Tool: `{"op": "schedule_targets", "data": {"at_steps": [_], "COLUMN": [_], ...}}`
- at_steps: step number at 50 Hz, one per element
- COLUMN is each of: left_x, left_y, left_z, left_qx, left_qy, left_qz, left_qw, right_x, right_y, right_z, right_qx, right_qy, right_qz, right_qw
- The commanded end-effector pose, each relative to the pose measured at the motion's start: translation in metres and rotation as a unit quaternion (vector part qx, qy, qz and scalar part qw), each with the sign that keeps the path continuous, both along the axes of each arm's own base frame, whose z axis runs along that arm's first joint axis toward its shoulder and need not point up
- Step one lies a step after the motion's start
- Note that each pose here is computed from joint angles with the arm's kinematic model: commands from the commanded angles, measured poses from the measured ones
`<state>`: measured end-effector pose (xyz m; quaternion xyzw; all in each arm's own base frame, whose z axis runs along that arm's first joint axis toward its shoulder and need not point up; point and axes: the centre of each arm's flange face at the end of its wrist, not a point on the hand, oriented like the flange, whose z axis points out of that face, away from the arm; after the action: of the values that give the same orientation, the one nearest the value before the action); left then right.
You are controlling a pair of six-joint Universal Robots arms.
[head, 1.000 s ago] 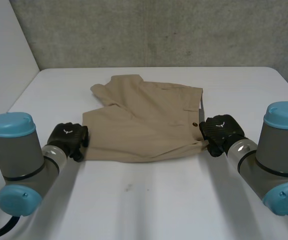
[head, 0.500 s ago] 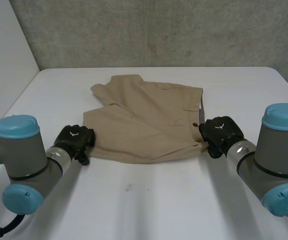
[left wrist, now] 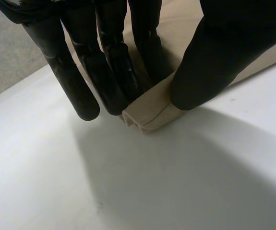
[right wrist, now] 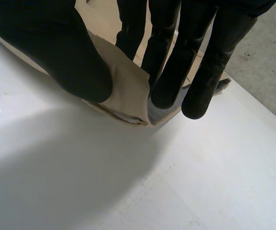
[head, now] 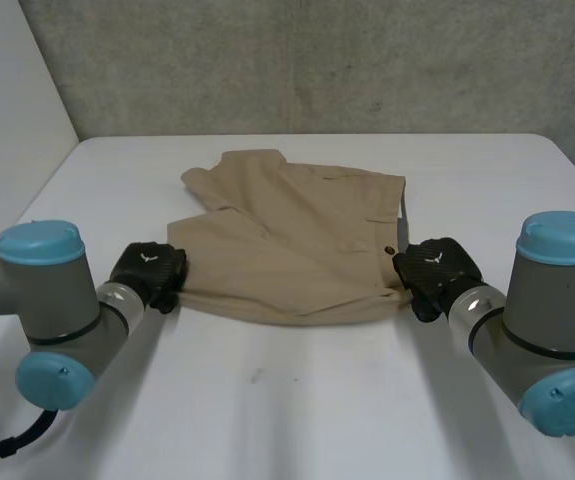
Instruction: Fold the shorts.
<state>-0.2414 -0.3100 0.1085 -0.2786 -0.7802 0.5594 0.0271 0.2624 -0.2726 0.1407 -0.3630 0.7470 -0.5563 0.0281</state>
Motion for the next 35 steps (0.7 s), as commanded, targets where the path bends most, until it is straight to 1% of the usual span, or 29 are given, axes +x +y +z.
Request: {"op": "schedule_targets", "data": {"at_steps": [1,4,7,8,10,12,14,16,22,23,25,28,29,30,32,33,35], "left_x": [-0.001,0.000,0.005,0.007,0.010,0.014,0.018,0.025,0.037,0.040,0.043,0.048,0.048,0.048,0.048,0.047,0.047], "left_y": [0.000,0.007,0.026,0.040,0.052,0.070,0.082,0.100,0.139,0.149,0.159,0.178,0.183,0.196,0.207,0.216,0.222], "left_z": [0.006,0.009,0.029,0.035,0.041,0.048,0.056,0.063,0.077,0.080,0.082,0.087,0.088,0.090,0.091,0.092,0.091], "left_qx": [-0.005,0.003,0.013,0.026,0.037,0.056,0.066,0.086,0.135,0.146,0.156,0.168,0.171,0.176,0.181,0.188,0.195], "left_qy": [-0.001,-0.006,-0.024,-0.040,-0.058,-0.082,-0.093,-0.107,-0.122,-0.126,-0.130,-0.140,-0.146,-0.157,-0.166,-0.171,-0.175], "left_qz": [-0.002,-0.003,-0.012,-0.020,-0.029,-0.041,-0.046,-0.050,-0.058,-0.061,-0.063,-0.075,-0.081,-0.098,-0.118,-0.135,-0.146], "left_qw": [1.000,1.000,1.000,0.999,0.997,0.994,0.992,0.989,0.982,0.979,0.977,0.973,0.971,0.967,0.962,0.958,0.954], "right_x": [0.000,-0.001,0.000,0.000,-0.001,-0.004,-0.006,-0.010,-0.018,-0.022,-0.027,-0.035,-0.042,-0.046,-0.053,-0.059,-0.063], "right_y": [0.000,-0.001,0.001,0.001,0.004,0.010,0.015,0.021,0.038,0.046,0.057,0.068,0.074,0.077,0.084,0.091,0.094], "right_z": [0.001,0.005,0.011,0.014,0.021,0.030,0.034,0.036,0.037,0.036,0.036,0.041,0.042,0.043,0.045,0.048,0.051], "right_qx": [-0.004,-0.007,-0.013,-0.015,-0.017,-0.013,-0.005,0.009,0.039,0.054,0.068,0.080,0.090,0.095,0.104,0.113,0.115], "right_qy": [0.003,0.002,0.000,0.000,0.002,0.016,0.029,0.059,0.132,0.159,0.190,0.222,0.237,0.245,0.261,0.272,0.276], "right_qz": [0.002,0.000,0.003,0.003,0.005,0.011,0.018,0.028,0.056,0.069,0.089,0.104,0.109,0.111,0.117,0.124,0.128], "right_qw": [1.000,1.000,1.000,1.000,1.000,1.000,0.999,0.998,0.989,0.983,0.975,0.966,0.961,0.958,0.952,0.948,0.946]}}
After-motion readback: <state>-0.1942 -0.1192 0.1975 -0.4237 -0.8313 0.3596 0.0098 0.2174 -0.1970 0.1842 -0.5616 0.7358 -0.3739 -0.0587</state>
